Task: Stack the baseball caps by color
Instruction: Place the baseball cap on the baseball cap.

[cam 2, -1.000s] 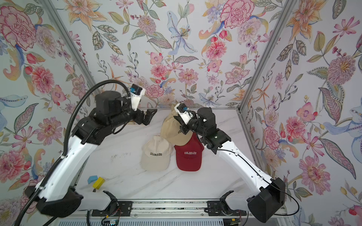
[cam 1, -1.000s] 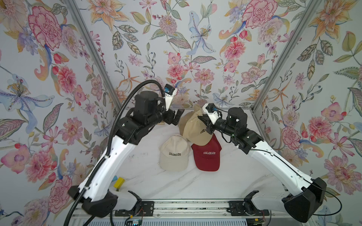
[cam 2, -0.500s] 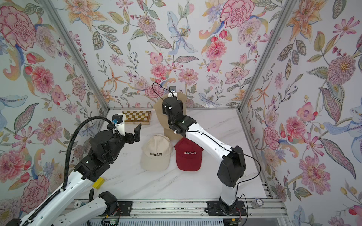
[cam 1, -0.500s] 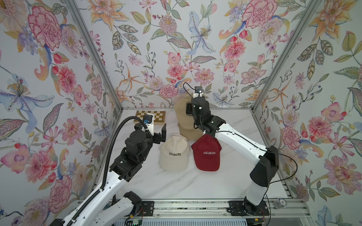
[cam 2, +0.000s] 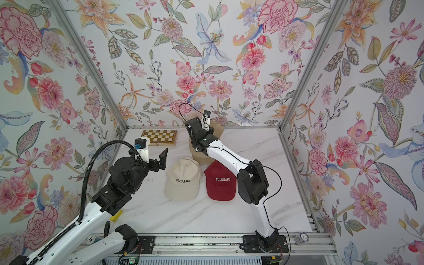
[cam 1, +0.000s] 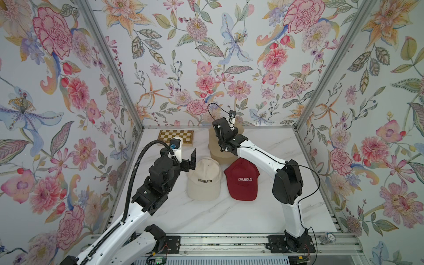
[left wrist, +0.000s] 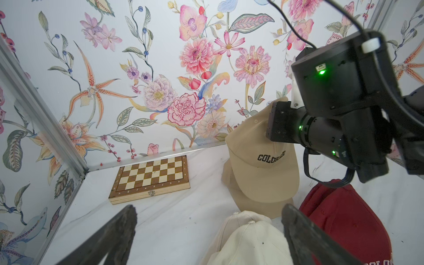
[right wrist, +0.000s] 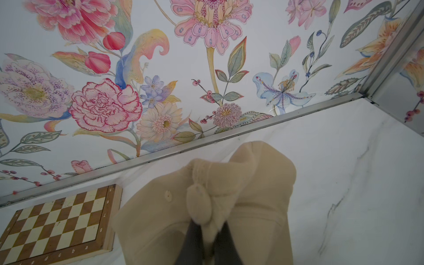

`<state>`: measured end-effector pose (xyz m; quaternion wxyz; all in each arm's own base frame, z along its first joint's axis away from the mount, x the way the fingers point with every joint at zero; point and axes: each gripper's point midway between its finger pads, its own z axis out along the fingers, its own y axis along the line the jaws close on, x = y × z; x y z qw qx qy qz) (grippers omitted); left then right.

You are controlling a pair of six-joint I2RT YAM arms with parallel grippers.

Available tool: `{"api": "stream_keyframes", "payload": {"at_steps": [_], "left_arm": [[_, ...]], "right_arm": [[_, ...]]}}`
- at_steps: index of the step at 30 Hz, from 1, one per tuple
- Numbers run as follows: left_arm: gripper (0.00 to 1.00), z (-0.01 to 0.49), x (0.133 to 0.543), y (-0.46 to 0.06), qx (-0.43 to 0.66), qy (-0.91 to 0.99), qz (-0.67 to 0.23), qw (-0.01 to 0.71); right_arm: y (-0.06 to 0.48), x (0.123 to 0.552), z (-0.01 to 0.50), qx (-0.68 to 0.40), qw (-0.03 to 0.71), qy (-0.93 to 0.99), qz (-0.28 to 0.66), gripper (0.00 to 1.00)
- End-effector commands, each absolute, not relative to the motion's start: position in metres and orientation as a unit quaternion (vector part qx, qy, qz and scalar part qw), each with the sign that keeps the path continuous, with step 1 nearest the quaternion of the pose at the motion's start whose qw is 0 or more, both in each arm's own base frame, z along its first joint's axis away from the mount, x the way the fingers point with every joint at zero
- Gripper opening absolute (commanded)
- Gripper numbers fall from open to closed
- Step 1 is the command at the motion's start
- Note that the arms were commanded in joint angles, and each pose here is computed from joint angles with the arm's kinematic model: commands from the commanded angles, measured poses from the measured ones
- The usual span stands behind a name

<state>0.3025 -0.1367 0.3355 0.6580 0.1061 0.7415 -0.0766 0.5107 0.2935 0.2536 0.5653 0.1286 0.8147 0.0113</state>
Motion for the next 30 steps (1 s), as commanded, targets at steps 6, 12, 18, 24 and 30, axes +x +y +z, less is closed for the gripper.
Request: {"api": "stream_keyframes", "payload": {"at_steps": [6, 12, 18, 24, 30], "left_arm": [[1.00, 0.325, 0.306, -0.154, 0.134, 0.741, -0.106, 0.649], [1.00, 0.322, 0.309, -0.164, 0.151, 0.743, -0.114, 0.643], [1.00, 0.318, 0.311, -0.168, 0.162, 0.745, -0.114, 0.637], [1.00, 0.314, 0.314, -0.173, 0.171, 0.748, -0.115, 0.631], [1.00, 0.313, 0.318, -0.179, 0.180, 0.749, -0.117, 0.627]], "right_arm": [[0.302, 0.536, 0.213, 0.105, 0.525, 0.844, 0.018, 0.00], [0.301, 0.545, 0.185, 0.102, 0.504, 0.857, 0.020, 0.00], [0.305, 0.553, 0.167, 0.092, 0.489, 0.867, 0.028, 0.00], [0.297, 0.563, 0.153, 0.087, 0.477, 0.874, 0.026, 0.37], [0.293, 0.565, 0.150, 0.076, 0.475, 0.877, 0.017, 0.78]]}}
